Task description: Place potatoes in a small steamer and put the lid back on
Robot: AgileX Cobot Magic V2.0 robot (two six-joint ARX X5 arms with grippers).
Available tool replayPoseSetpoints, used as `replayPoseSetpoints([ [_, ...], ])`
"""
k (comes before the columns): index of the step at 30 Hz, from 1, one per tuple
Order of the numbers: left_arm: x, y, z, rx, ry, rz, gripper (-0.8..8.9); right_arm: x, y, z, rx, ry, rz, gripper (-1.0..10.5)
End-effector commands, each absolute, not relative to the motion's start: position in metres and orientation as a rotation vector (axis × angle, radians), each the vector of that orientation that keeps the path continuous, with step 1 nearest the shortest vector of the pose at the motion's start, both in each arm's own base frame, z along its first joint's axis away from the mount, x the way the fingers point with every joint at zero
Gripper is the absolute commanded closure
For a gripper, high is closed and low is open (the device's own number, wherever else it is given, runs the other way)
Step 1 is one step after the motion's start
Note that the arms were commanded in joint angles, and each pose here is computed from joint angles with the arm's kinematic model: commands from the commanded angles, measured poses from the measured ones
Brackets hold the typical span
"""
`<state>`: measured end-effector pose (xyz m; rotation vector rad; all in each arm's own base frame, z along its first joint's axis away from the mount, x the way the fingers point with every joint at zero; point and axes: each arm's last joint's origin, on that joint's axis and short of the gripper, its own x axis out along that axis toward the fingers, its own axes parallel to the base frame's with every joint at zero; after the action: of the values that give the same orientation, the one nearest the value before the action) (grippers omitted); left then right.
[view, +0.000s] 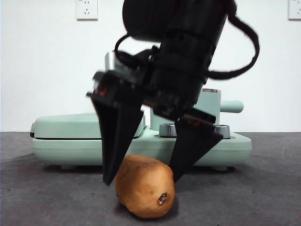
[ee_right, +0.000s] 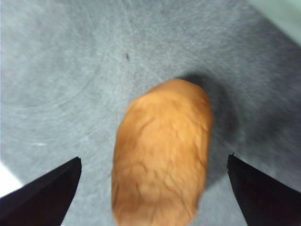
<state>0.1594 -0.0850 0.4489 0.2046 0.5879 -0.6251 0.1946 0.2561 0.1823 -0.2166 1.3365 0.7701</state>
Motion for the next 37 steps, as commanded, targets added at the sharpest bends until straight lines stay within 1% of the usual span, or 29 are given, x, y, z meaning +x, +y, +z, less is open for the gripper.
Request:
replayPoseSetpoints([
  [1,0.155,-0.084,0.457,0.206,0.533,-0.635,8.02,0.196,0.266,0.177,-0.235,1.326,0.798,5.1],
  [4,0.153,-0.083,0.458,0.205,0.527,-0.635,8.02,0.196,0.266,0.176,-0.238,1.326,0.8,7.0],
  [6,0.152,-0.082,0.458,0.205,0.526,-0.635,8.02,0.195,0.267,0.176,-0.237,1.327,0.803,7.8],
  [7,0.152,-0.082,0.458,0.205,0.526,-0.635,8.02,0.195,0.267,0.176,-0.234,1.33,0.807,7.9],
  [11,0.152,-0.082,0.458,0.205,0.526,-0.635,8.02,0.196,0.267,0.18,-0.207,1.347,0.836,7.9],
  [14,0.152,-0.082,0.458,0.207,0.526,-0.635,8.02,0.203,0.268,0.194,-0.185,1.364,0.844,7.9],
  [18,0.152,-0.082,0.458,0.209,0.526,-0.636,8.02,0.216,0.27,0.229,-0.194,1.332,0.853,7.9],
  [22,0.152,-0.082,0.458,0.208,0.526,-0.636,8.02,0.237,0.267,0.273,-0.171,1.238,0.851,7.9],
  [27,0.152,-0.082,0.458,0.208,0.526,-0.636,8.02,0.271,0.247,0.318,-0.135,1.077,0.773,7.9],
  [30,0.152,-0.082,0.458,0.208,0.526,-0.636,8.02,0.294,0.23,0.337,-0.116,1.021,0.717,7.9],
  [33,0.152,-0.082,0.458,0.208,0.525,-0.636,8.02,0.324,0.209,0.347,-0.096,0.997,0.654,7.9],
  [35,0.152,-0.082,0.458,0.208,0.525,-0.636,8.02,0.348,0.196,0.347,-0.08,1.004,0.604,7.9],
  [37,0.152,-0.083,0.458,0.208,0.526,-0.636,8.02,0.37,0.186,0.339,-0.07,1.037,0.561,7.9],
])
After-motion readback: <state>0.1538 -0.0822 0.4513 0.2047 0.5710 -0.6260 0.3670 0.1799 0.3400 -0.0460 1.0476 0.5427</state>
